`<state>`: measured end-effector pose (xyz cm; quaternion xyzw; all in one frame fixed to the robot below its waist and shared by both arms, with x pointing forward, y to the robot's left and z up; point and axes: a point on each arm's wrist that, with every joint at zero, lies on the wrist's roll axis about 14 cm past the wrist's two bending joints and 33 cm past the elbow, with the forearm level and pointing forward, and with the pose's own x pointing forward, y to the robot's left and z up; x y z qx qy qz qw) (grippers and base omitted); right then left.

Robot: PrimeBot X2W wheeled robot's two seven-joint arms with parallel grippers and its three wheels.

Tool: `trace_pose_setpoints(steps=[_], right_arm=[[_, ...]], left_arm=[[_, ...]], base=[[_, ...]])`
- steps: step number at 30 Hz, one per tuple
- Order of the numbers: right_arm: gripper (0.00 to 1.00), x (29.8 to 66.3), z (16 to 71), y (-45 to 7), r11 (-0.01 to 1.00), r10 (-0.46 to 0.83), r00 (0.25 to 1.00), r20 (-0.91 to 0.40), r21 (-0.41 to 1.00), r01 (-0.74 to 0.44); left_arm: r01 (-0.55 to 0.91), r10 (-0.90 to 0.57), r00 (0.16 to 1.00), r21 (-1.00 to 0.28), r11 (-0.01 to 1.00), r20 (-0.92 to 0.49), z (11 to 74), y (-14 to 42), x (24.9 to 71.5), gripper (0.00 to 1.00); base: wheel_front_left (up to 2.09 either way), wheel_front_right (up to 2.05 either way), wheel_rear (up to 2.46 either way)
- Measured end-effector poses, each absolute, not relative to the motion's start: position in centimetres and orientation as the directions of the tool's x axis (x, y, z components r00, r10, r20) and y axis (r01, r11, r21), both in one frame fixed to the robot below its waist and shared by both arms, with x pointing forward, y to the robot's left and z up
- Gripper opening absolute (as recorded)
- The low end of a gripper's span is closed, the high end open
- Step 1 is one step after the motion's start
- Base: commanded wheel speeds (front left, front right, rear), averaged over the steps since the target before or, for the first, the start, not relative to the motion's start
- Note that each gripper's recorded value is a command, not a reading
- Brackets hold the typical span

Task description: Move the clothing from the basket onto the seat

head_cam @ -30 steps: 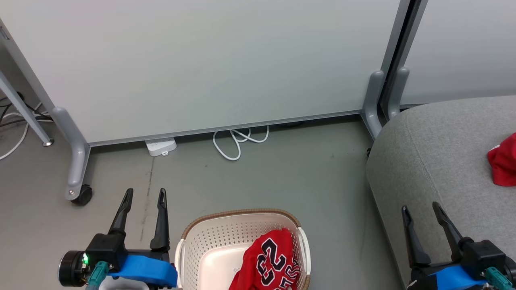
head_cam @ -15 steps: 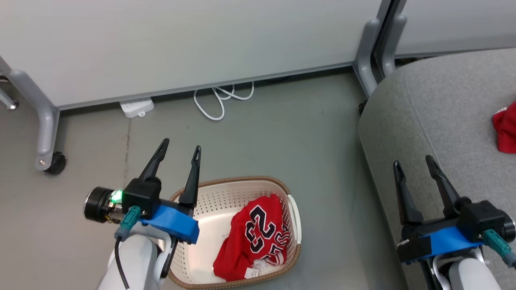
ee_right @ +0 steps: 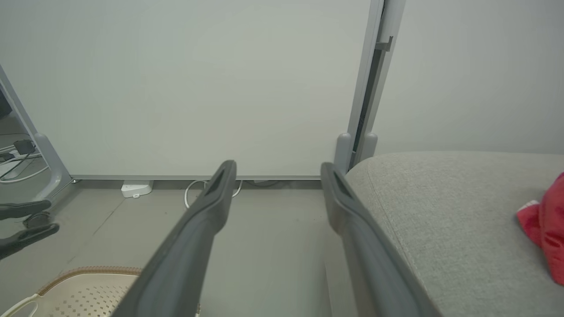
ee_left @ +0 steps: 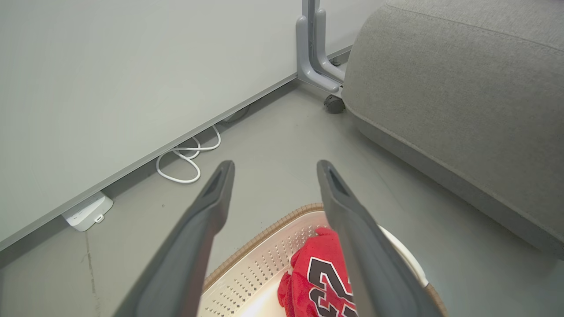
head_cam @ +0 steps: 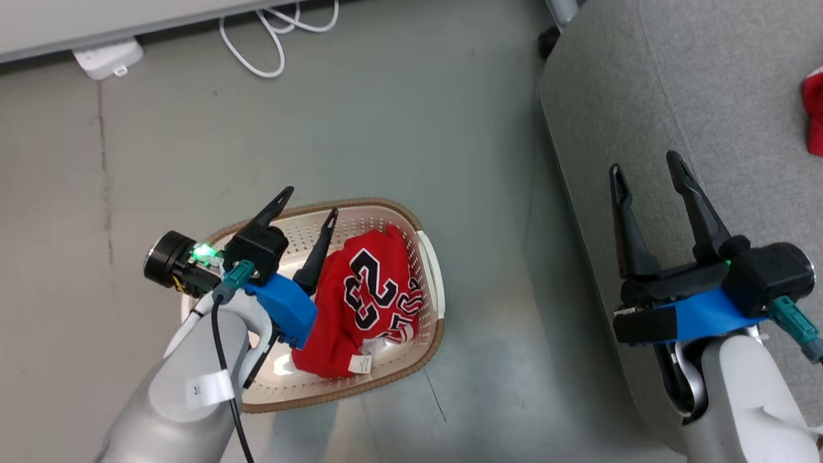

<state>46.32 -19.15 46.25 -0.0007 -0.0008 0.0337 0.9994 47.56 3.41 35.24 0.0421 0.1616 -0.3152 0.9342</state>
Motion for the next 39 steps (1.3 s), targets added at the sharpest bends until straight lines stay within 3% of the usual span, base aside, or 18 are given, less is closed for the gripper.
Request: trace_pose_setpoints(steps=[20, 39], right_arm=[[1.0, 50.8, 38.3, -20.2, 0.996, 0.067, 0.99, -0.125, -0.049, -0.073], [1.0, 51.6, 32.5, -20.1, 0.994, 0.077, 0.973, -0.218, -0.06, -0.093]], left_arm=[[0.736, -0.608, 0.412, -0.146, 0.661, -0.679, 17.2, 2.1, 45.0, 1.0], [0.698, -0.53, 0.22, -0.247, 0.672, -0.819, 8.9, 4.0, 40.7, 1.0]], base=[[0.0, 0.0, 0.0], [0.0, 0.0, 0.0]])
